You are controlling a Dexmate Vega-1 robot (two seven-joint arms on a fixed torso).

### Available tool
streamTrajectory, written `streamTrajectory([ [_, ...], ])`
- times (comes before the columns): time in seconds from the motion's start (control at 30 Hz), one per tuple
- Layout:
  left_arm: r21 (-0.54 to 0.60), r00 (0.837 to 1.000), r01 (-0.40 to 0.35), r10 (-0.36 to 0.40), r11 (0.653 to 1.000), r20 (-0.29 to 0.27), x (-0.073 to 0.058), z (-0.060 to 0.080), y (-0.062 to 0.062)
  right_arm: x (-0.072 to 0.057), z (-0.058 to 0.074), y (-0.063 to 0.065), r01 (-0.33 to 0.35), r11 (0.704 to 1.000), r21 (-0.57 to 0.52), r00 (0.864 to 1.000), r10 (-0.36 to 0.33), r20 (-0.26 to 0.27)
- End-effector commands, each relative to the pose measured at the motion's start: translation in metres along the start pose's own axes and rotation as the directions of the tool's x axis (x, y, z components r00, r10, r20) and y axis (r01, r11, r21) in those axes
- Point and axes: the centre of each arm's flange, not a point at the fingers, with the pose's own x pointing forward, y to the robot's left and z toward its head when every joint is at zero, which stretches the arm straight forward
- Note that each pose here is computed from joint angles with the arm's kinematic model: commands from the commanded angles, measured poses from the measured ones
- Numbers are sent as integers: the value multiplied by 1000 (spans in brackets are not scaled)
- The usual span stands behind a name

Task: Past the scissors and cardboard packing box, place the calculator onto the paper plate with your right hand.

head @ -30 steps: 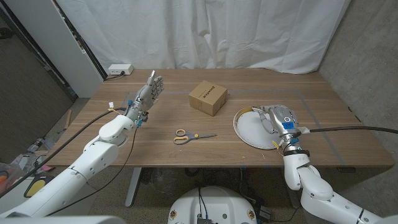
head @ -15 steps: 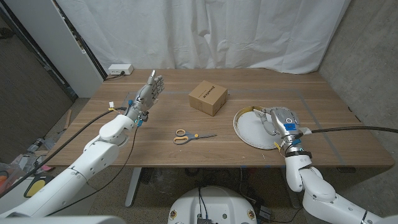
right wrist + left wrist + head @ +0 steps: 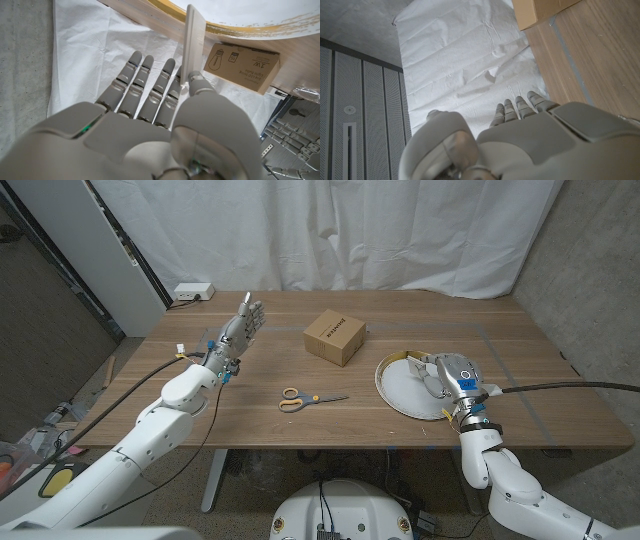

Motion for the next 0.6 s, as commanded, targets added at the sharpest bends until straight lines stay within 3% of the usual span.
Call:
streamTrajectory([
  [0.03, -4, 1000, -4, 4, 1000, 4, 0, -1, -3, 0, -2, 2, -17, 1000, 0, 1000, 17, -1],
  [0.6, -5, 1000, -8, 8, 1000, 1, -3, -2, -6, 1, -3, 2, -30, 1000, 9, 999, 30, -10],
])
